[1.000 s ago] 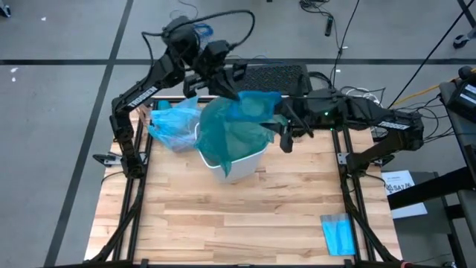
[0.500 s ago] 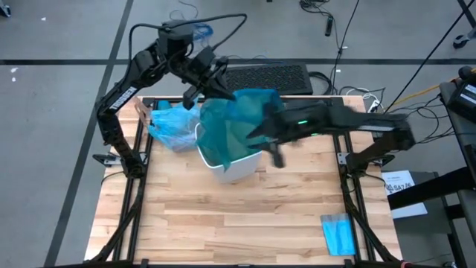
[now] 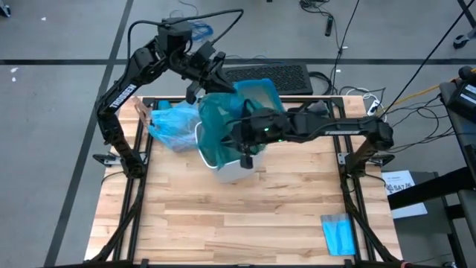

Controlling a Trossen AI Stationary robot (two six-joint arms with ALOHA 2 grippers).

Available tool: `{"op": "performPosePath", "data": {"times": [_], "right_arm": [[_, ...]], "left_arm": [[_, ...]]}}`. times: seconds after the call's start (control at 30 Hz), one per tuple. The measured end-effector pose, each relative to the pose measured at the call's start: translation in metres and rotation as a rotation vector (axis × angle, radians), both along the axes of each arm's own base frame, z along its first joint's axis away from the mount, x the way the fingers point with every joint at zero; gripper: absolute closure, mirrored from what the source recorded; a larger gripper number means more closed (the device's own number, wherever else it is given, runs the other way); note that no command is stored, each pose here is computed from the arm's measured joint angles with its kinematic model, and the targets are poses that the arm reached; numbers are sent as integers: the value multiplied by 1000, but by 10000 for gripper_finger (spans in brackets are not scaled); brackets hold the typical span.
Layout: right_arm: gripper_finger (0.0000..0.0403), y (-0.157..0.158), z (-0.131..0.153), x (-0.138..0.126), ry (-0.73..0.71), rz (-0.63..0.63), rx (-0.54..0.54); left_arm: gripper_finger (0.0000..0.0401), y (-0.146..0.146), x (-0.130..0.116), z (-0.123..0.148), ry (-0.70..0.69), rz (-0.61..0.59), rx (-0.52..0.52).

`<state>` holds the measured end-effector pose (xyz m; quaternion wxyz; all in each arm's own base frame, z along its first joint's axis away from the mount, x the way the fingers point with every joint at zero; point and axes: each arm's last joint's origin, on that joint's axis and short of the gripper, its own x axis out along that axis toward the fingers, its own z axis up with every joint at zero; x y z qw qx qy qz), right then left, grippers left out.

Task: Place trash/remove bag and relplace
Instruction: Insert the blue trash bag into the white trash bin

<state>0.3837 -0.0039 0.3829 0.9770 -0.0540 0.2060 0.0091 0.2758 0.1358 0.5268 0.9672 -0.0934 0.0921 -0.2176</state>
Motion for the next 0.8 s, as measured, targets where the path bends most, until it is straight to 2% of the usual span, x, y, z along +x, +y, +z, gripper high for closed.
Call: {"op": "performPosePath", "data": {"times": [0.17,0.3,0.57,0.7,0.8], "right_arm": [[394,-2,-28,4,190,-67,54],[399,-5,-34,-6,300,-188,8],[402,10,25,-49,112,-133,-8],[402,12,49,-77,49,-139,15],[402,10,59,-96,37,-193,40]], "left_arm": [[401,-4,-2,-10,91,-15,-39],[401,-6,-4,-18,164,-28,-48],[401,-20,1,-21,193,-71,-53],[401,-34,2,-29,282,-83,-57],[401,-43,-4,-32,364,-47,-52]]}}
